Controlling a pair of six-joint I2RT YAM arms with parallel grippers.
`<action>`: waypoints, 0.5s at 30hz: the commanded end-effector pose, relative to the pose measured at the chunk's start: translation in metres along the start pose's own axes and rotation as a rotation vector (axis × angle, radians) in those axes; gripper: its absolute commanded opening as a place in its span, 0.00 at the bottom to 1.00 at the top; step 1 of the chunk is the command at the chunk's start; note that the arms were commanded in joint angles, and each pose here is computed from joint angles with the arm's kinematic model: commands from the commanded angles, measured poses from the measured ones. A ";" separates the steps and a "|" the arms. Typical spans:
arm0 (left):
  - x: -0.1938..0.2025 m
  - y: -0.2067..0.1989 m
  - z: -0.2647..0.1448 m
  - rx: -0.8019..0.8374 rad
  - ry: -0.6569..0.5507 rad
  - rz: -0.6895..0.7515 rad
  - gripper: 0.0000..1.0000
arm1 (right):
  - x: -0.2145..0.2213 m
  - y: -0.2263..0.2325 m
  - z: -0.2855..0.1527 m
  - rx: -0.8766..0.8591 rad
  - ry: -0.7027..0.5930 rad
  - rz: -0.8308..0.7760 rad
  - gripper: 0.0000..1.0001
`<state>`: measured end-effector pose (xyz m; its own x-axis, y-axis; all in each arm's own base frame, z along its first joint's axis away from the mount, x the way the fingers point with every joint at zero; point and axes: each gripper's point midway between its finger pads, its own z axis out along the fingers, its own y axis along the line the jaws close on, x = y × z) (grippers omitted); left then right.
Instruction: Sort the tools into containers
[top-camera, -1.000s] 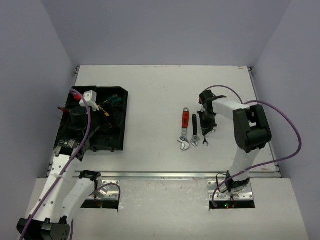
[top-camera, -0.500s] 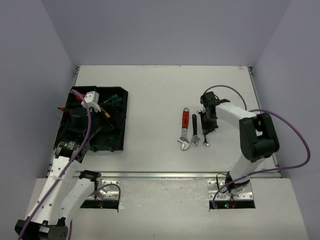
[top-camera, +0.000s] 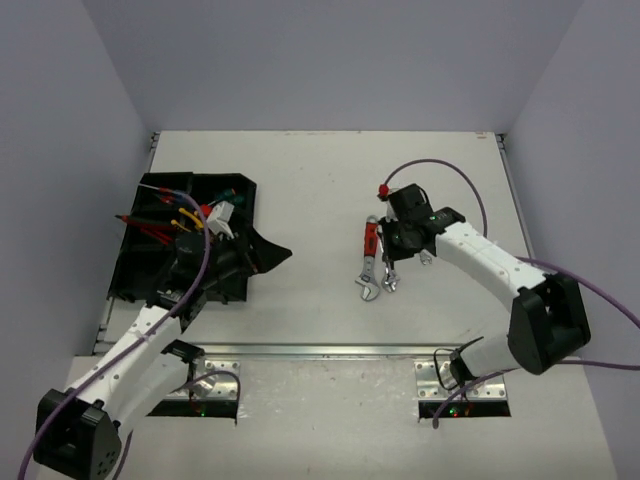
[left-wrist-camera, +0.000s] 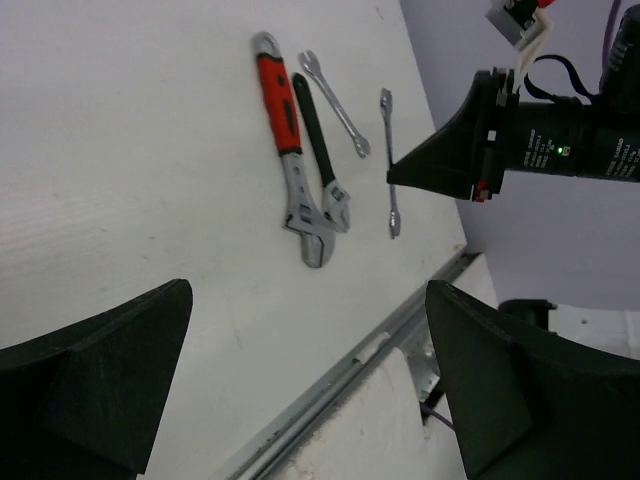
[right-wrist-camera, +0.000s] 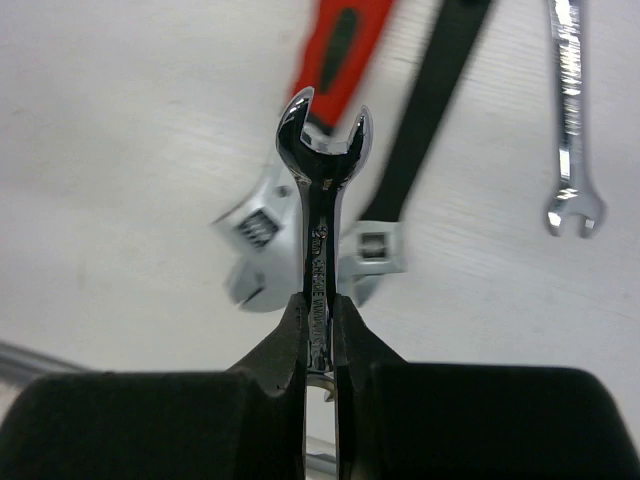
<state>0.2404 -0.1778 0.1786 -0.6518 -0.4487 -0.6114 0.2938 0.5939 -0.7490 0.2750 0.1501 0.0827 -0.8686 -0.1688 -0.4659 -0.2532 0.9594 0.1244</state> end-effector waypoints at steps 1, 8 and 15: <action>-0.037 -0.077 0.011 0.251 -0.193 -0.025 1.00 | -0.035 0.066 -0.040 -0.189 -0.190 -0.047 0.00; -0.028 -0.087 0.039 0.223 -0.192 -0.084 0.94 | -0.044 0.125 -0.070 -0.368 -0.295 -0.087 0.00; -0.014 -0.081 0.070 0.116 -0.153 -0.117 0.86 | -0.048 0.157 -0.082 -0.418 -0.307 -0.126 0.00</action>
<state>0.2581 -0.2577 0.1996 -0.6395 -0.5453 -0.5420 0.2996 0.4725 -0.8288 0.2332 0.2610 0.1536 -0.7323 -0.2042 -0.6496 -0.5072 0.8001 0.3202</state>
